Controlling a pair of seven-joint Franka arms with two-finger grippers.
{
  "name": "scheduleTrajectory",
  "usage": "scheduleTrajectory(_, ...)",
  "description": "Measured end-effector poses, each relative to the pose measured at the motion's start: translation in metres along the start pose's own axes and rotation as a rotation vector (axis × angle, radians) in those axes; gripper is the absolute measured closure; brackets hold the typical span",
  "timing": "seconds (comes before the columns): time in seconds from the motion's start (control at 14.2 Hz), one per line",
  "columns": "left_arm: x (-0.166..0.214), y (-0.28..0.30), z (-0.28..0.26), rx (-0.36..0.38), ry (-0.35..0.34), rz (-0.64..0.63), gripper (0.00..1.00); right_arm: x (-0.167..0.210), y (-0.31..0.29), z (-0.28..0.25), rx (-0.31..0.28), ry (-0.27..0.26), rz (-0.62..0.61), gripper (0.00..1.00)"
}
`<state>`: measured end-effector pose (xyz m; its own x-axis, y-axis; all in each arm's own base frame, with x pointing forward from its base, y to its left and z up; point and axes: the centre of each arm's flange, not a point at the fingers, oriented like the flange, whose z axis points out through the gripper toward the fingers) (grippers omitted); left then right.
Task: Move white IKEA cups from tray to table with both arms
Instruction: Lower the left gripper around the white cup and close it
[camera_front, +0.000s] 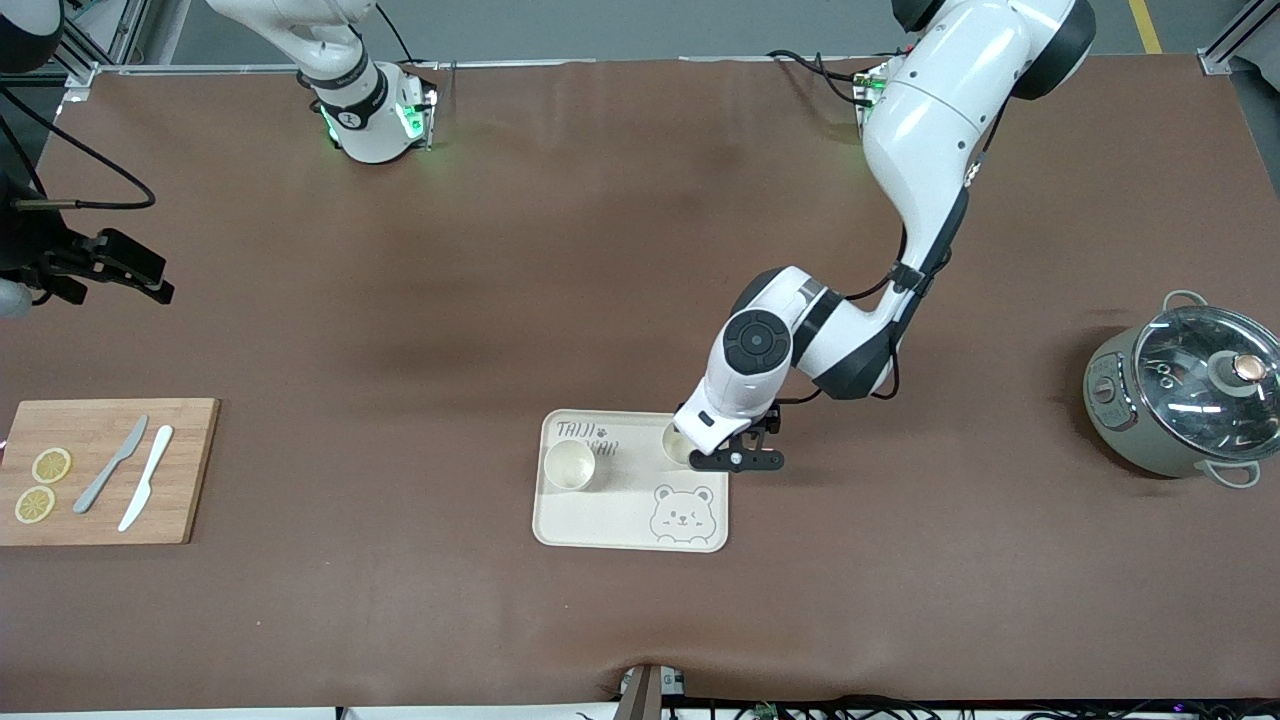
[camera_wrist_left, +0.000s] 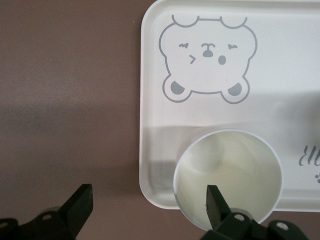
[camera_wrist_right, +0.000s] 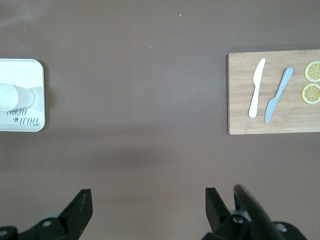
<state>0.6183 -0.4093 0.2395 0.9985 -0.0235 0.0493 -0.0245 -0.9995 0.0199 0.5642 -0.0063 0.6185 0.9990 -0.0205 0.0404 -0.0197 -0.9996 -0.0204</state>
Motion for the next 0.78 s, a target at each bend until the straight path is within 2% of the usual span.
scheduleTrajectory(0.78, 0.002, 0.007, 0.027, -0.044, 0.058, 0.008, 0.0, 0.0, 0.0, 0.0, 0.0, -0.001, 0.0, 0.0)
